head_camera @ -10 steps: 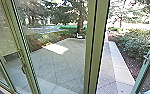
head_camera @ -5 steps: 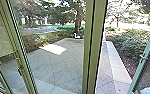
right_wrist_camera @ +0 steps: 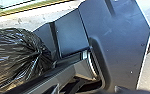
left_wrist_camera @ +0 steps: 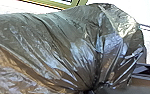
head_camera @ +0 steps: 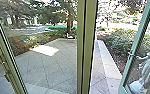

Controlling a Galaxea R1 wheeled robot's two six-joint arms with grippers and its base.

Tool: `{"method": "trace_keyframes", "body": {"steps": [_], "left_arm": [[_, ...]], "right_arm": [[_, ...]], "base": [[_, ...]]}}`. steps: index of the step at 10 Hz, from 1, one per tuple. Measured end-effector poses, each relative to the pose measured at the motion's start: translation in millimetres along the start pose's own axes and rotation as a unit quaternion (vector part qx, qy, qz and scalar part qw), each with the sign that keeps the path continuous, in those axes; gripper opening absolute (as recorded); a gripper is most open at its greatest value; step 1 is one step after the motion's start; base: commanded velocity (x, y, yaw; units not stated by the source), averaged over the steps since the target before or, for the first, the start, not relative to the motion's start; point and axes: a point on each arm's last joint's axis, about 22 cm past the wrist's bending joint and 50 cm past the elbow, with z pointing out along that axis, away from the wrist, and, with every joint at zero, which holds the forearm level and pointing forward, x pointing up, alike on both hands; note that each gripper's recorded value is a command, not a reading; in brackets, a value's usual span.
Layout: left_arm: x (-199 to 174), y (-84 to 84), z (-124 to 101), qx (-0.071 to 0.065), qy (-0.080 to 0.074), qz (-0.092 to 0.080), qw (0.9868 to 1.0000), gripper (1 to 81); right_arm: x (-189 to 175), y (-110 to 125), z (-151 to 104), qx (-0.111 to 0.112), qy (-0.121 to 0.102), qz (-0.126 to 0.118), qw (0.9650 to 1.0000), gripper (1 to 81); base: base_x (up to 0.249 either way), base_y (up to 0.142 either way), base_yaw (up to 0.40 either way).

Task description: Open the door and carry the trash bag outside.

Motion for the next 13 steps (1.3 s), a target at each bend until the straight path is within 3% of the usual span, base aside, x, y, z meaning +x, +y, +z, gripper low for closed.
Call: {"method": "trace_keyframes", "body": {"steps": [9, 13], "left_arm": [[-0.5, -1.0, -0.2, 0.001, 0.000, 0.001, 1.0000, 1.0], [1.7, -1.2, 0.0, 0.001, 0.001, 0.001, 1.0000, 1.0]], "right_arm": [[-5.0, 0.0, 0.3, 0.000, -0.003, 0.001, 1.0000, 81.1], [-7.7, -1.3, 0.8, 0.001, -0.004, 0.000, 1.0000, 81.1]], "base": [[0.000, 0.000, -0.237], [0.000, 0.000, -0.093]]}}
